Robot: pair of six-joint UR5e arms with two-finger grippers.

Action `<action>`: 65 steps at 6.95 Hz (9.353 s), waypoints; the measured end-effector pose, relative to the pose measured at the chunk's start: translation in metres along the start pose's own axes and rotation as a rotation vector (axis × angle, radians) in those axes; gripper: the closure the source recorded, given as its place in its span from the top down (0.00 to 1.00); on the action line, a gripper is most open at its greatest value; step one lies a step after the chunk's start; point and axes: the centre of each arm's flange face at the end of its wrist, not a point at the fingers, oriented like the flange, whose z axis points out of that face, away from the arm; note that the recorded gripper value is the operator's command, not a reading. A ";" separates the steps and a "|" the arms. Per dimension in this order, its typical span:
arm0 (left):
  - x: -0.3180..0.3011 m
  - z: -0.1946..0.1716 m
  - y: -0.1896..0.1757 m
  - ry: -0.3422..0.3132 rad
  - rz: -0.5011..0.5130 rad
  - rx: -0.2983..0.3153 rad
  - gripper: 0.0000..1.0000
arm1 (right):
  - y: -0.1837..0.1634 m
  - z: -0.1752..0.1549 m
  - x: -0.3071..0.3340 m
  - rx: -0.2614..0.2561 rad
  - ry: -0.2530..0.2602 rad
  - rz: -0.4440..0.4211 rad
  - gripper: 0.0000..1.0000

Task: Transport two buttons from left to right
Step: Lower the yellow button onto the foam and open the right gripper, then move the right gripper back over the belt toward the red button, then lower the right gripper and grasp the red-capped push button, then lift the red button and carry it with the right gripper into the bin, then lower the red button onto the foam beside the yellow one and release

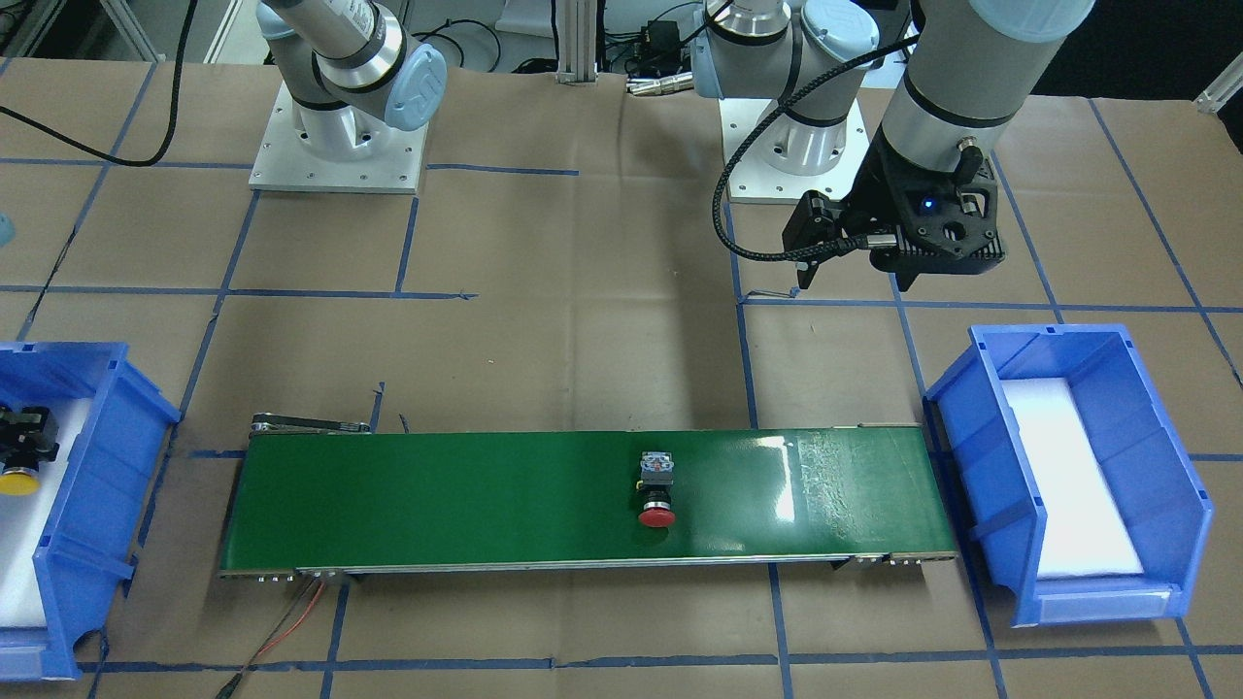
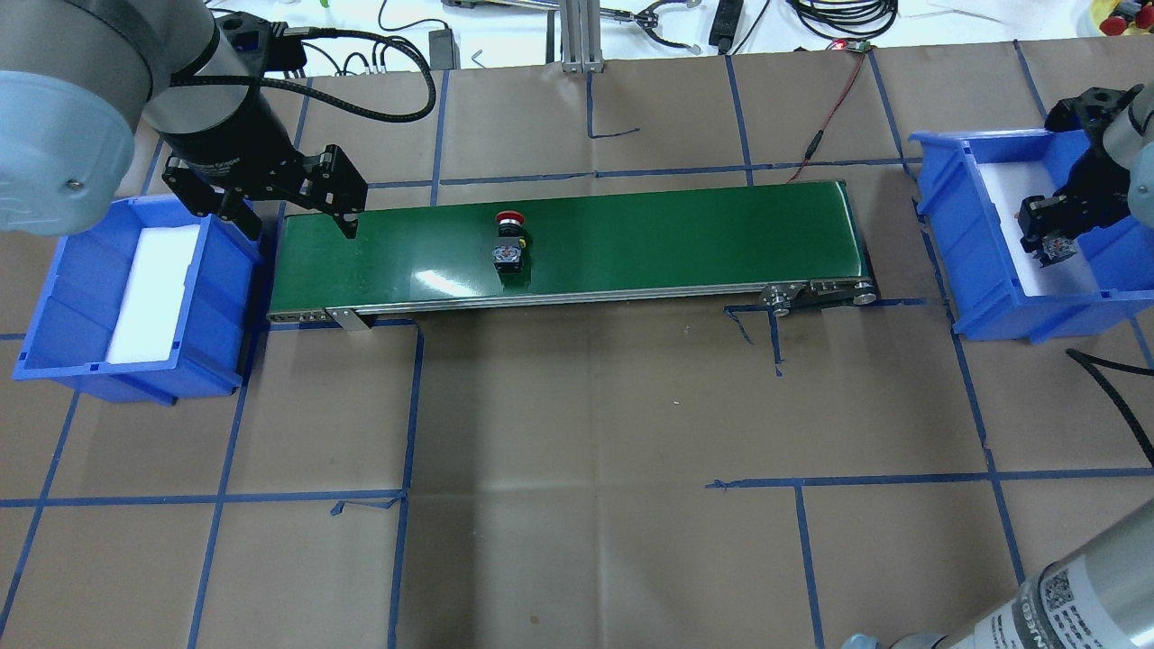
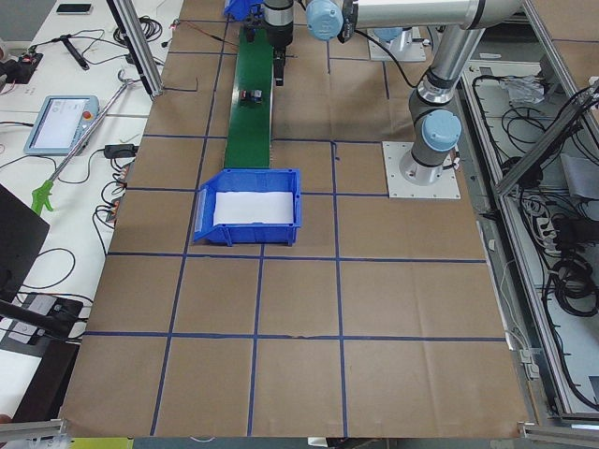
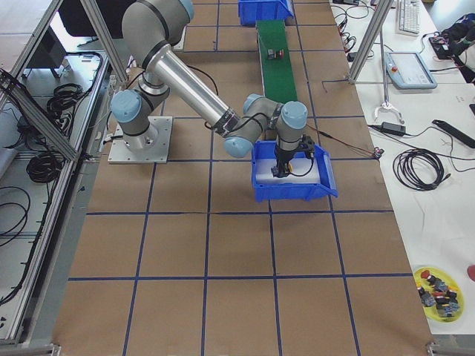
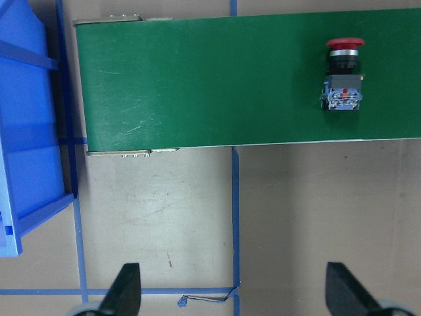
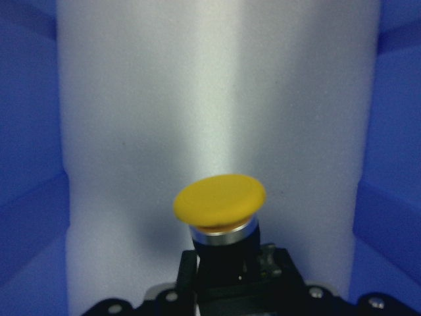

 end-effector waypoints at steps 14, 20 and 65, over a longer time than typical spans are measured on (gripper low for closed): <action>0.001 -0.001 0.007 0.003 0.001 0.002 1.00 | -0.003 -0.123 -0.033 0.100 0.059 -0.015 1.00; 0.001 0.002 0.010 0.003 0.003 -0.002 1.00 | -0.003 -0.219 -0.269 0.168 0.028 0.060 1.00; 0.002 0.003 0.009 0.004 0.001 0.002 1.00 | -0.115 -0.029 -0.018 0.003 0.002 -0.142 0.04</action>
